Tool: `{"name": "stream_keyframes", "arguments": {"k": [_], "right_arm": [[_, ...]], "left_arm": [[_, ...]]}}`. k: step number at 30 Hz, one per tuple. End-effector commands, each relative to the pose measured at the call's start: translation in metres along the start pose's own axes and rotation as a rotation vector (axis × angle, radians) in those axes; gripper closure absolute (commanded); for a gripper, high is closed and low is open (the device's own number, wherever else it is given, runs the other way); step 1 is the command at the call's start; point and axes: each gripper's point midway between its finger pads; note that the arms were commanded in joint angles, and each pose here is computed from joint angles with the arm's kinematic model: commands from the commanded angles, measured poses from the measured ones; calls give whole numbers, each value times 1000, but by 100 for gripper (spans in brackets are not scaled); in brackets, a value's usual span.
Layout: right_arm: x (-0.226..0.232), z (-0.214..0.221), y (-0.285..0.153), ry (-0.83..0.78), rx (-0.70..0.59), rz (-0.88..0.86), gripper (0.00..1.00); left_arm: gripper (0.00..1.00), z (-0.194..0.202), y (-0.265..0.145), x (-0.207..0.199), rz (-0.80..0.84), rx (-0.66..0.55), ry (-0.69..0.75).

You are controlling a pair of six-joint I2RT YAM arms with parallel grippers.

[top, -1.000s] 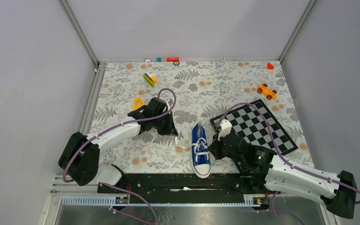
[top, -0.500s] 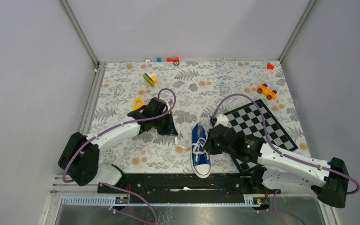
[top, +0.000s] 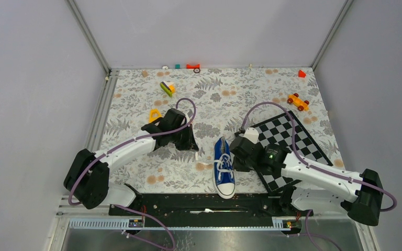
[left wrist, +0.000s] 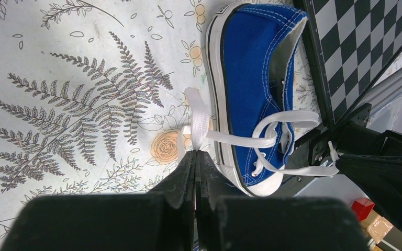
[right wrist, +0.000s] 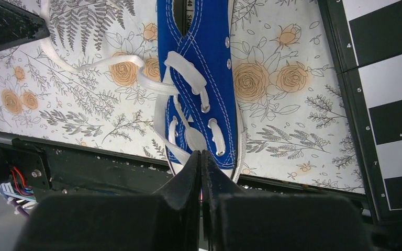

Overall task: Tie the shoes
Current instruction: Cross the shoelace with the shoelace.

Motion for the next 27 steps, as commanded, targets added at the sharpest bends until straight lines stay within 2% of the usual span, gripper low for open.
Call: {"name": "stream_keyframes", "arguments": {"k": [1,6,27], "right_arm": [[7,-11,-5,61,-8,28,100],[7,-10,1,133,11,72,100],[15,-12,27,241,100,100,100]], "left_arm": [[100,-14,-9,-20,60,-50,42],[100,-15,-8,-20,57,-45,56],[100,-14,-20,-29,99,-54,99]]}}
Point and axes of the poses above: each gripper's point midway between its finger pads, its own y axis out along the fingers, its own x axis along the line the jaws close on, z = x × y, and after that the axes turned 4 degrees about -y, right-handed
